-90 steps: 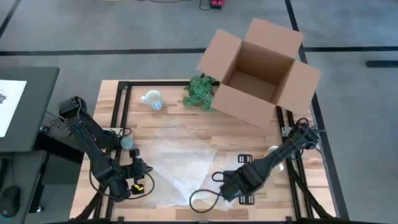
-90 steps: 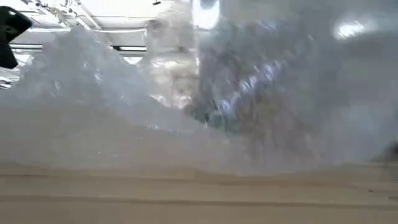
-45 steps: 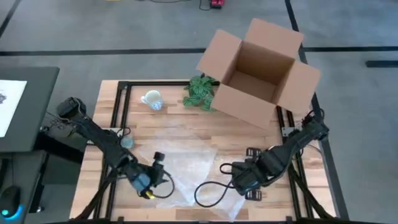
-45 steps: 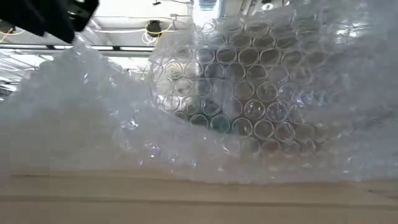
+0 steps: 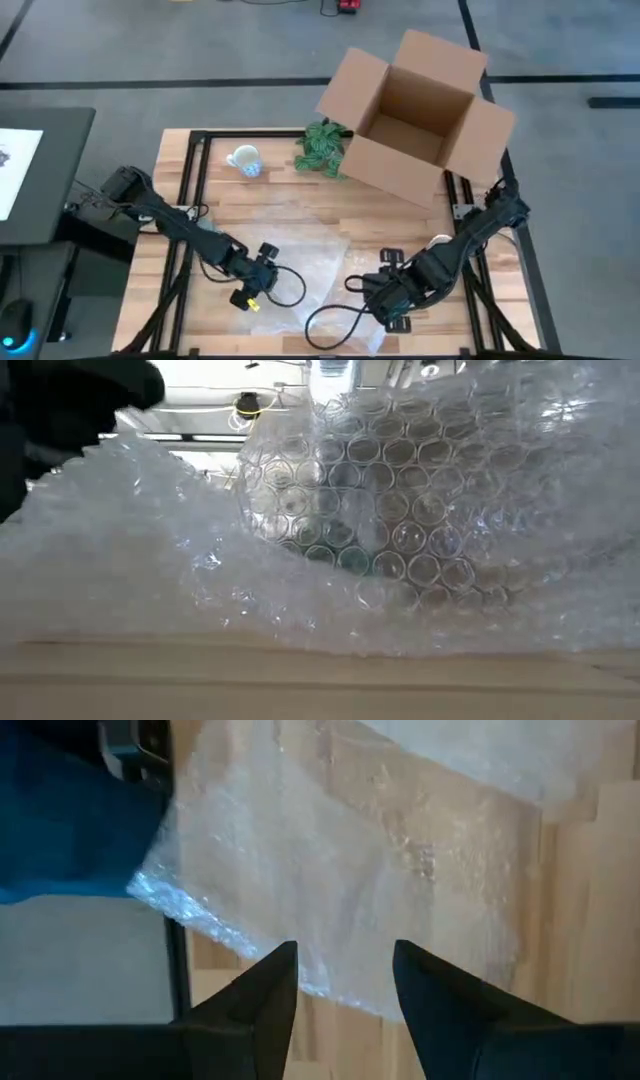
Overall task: Wrap mug
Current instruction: Prepare the bubble wrap
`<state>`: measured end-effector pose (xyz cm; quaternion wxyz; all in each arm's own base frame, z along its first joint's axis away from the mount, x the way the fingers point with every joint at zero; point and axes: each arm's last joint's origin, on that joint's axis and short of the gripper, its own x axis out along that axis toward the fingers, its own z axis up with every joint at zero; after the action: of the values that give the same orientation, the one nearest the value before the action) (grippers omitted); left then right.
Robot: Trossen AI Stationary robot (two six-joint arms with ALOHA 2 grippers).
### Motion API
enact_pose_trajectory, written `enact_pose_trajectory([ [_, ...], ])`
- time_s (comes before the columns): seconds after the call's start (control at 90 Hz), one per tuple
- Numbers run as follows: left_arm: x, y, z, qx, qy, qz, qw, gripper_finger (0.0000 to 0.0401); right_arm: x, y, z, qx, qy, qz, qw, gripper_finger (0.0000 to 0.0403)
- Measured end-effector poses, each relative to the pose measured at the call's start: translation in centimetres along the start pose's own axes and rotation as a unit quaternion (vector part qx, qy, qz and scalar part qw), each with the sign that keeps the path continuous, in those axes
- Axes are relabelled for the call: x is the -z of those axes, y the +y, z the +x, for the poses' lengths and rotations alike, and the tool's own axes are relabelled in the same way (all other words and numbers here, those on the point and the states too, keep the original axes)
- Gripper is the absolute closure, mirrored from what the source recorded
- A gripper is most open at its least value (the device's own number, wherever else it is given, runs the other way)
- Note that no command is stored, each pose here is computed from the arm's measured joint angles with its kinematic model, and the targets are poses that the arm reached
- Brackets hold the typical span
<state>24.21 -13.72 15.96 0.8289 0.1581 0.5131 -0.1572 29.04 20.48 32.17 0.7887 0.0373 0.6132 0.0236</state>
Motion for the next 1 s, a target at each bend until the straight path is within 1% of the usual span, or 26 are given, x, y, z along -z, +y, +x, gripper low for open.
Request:
enact_pose_trajectory([
  [0.044,-0.1,0.0,0.5,-0.014,0.007,-0.005,1.0,0.0235,0.0,0.0,0.2,0.001,0.001,0.0,1.0,0.0248],
  [0.1,-0.2,-0.1,0.7,-0.015,0.014,-0.006,1.0,0.0237,0.0,0.0,0.4,0.001,0.001,0.0,1.0,0.0248],
  [0.178,-0.5,-0.5,0.6,-0.015,0.023,-0.004,1.0,0.0255,0.0,0.1,1.0,-0.005,-0.006,-0.001,1.0,0.0248],
  [0.256,-0.8,-0.7,0.0,-0.031,0.027,0.0,0.999,0.0298,-0.2,0.4,1.8,-0.027,-0.015,-0.012,0.999,0.0248],
  [0.356,-1.3,-0.8,-1.5,-0.058,0.031,-0.002,0.998,0.0373,-0.6,0.8,3.5,-0.059,-0.044,-0.036,0.997,0.0248],
  [0.4,-1.4,-0.7,-2.2,-0.072,0.028,-0.01,0.997,0.0389,-0.8,0.8,4.5,-0.068,-0.06,-0.046,0.995,0.0248],
  [0.533,-1.5,-1.0,-4.4,-0.11,0.006,-0.023,0.994,0.0398,-0.4,0.2,8.1,-0.076,-0.081,-0.052,0.992,0.0249],
  [0.689,-0.8,-1.5,-7.7,-0.174,-0.013,-0.046,0.984,0.0401,1.4,-1.6,12.1,-0.054,-0.047,-0.023,0.997,0.026],
  [0.8,-0.5,-1.9,-10.5,-0.214,-0.043,-0.067,0.973,0.0401,2.7,-2.3,13.9,-0.054,-0.036,-0.01,0.998,0.0271],
  [0.867,-0.3,-2.2,-12.2,-0.226,-0.068,-0.074,0.969,0.0401,3.4,-2.6,14.7,-0.054,-0.02,-0.004,0.998,0.0275],
  [1.0,-0.1,-2.9,-15.2,-0.24,-0.131,-0.084,0.958,0.0401,4.9,-3.4,15.9,-0.038,0.009,0.019,0.999,0.028],
])
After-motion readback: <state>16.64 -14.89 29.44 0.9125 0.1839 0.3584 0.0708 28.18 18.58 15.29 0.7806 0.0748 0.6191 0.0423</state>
